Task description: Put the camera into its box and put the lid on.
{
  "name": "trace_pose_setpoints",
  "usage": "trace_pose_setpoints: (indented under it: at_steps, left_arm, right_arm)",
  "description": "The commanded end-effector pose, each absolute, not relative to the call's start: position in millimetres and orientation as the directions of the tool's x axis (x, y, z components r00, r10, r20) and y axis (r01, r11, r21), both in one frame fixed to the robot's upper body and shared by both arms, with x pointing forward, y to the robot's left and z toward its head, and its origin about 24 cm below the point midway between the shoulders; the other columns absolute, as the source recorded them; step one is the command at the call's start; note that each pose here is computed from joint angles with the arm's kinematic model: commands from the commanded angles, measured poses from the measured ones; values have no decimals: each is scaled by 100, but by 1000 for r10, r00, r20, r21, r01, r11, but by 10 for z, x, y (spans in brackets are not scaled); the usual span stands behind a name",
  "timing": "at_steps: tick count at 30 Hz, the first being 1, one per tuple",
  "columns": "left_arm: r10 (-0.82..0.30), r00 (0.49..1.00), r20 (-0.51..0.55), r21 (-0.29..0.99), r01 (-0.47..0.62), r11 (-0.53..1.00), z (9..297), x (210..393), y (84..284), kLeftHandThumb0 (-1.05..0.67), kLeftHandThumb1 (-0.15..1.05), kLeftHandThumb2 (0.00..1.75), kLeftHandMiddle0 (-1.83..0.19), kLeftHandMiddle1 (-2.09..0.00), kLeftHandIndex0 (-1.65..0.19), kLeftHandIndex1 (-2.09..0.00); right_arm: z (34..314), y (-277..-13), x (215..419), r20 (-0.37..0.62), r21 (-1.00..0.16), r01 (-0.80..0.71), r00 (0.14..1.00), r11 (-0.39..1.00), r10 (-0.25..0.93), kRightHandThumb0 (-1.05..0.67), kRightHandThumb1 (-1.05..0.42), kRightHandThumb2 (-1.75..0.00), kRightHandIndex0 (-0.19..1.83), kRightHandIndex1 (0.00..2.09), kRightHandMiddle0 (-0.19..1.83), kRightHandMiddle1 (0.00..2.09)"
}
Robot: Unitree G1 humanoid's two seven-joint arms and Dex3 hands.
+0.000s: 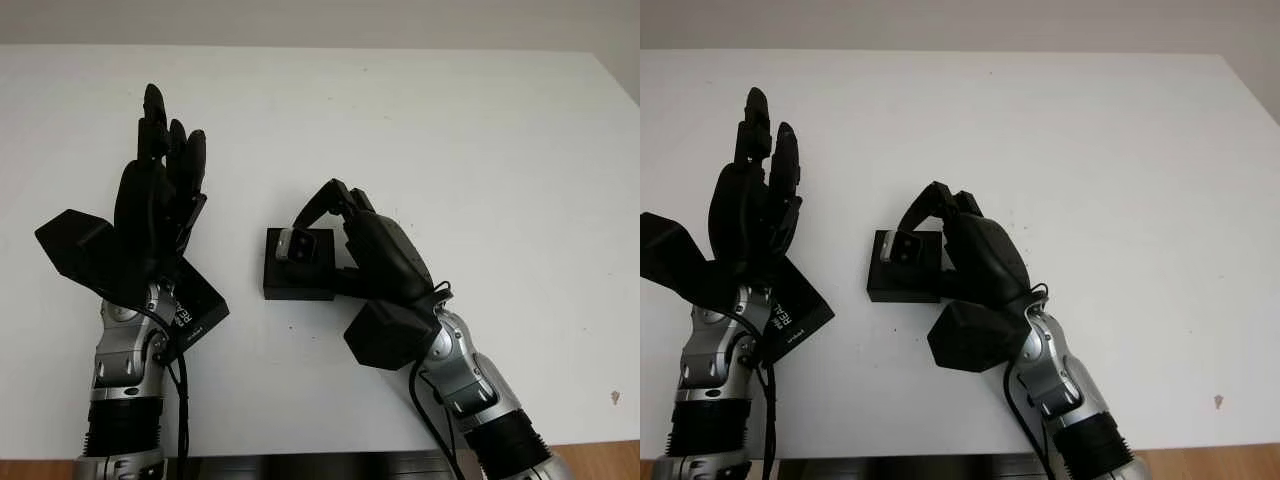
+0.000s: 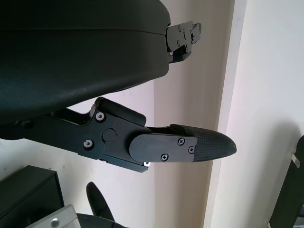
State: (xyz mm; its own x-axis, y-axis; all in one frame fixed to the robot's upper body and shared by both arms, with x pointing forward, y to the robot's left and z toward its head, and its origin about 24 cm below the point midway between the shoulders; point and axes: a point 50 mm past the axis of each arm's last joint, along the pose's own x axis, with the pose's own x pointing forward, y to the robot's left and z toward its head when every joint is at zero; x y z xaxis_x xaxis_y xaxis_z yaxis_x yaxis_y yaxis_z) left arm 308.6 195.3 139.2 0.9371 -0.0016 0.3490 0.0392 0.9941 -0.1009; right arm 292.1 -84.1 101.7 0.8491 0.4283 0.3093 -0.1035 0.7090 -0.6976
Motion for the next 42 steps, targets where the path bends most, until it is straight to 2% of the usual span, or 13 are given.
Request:
trace_pose_setpoints:
  at_steps: [1, 9, 13, 19, 25, 30, 32, 35, 39, 42]
  left_arm:
    - [7, 934, 357, -106, 33, 994, 1393, 3082, 1960, -74, 105, 35, 19, 0, 19, 0]
    - [14, 929, 370, -124, 34, 992, 1390, 3102, 1929, -74, 105, 33, 19, 0, 19, 0]
    - [17, 930, 368, -129, 33, 991, 1384, 3107, 1915, -73, 105, 35, 19, 0, 19, 0]
    - [8, 929, 369, -122, 40, 992, 1380, 3105, 1905, -72, 105, 37, 19, 0, 19, 0]
    - [11, 930, 368, -123, 37, 992, 1379, 3107, 1891, -73, 105, 36, 19, 0, 19, 0]
    - [8, 932, 362, -120, 38, 992, 1374, 3104, 1876, -74, 105, 36, 19, 0, 19, 0]
    - [8, 931, 364, -129, 42, 991, 1372, 3104, 1870, -72, 105, 37, 19, 0, 19, 0]
    - [2, 934, 358, -114, 42, 993, 1371, 3103, 1863, -73, 105, 38, 19, 0, 19, 0]
    - [4, 934, 358, -115, 40, 993, 1371, 3099, 1856, -73, 105, 38, 19, 0, 19, 0]
    - [6, 935, 355, -115, 37, 993, 1371, 3095, 1854, -73, 105, 38, 19, 0, 19, 0]
  right_arm:
    - [1049, -814, 2923, 333, -688, -98, 839, 720, 432, -32, -105, -22, -12, 115, 3, 209]
    - [1089, -869, 2943, 329, -659, -121, 841, 743, 429, -30, -105, -19, -14, 119, 3, 208]
    - [1203, -971, 2966, 301, -641, -171, 841, 748, 449, -32, -105, -19, -13, 118, 1, 199]
    - [1386, -1097, 2985, 258, -627, -237, 836, 742, 484, -41, -105, -22, -10, 113, 8, 207]
    - [1578, -1183, 2999, 200, -629, -293, 834, 720, 515, -45, -105, -22, -2, 99, 17, 202]
    - [1718, -1248, 3025, 178, -635, -315, 829, 706, 530, -43, -105, -14, 7, 86, 24, 191]
    - [1758, -1269, 3038, 160, -644, -325, 828, 693, 537, -41, -105, -10, 15, 68, 26, 181]
    - [1764, -1276, 3068, 131, -649, -342, 830, 680, 542, -41, -105, -8, 21, 57, 28, 177]
    - [1730, -1266, 3129, 80, -634, -380, 834, 673, 546, -42, -105, -7, 23, 53, 29, 180]
    - [1704, -1257, 3173, 41, -637, -401, 835, 658, 549, -43, -104, -6, 27, 49, 34, 174]
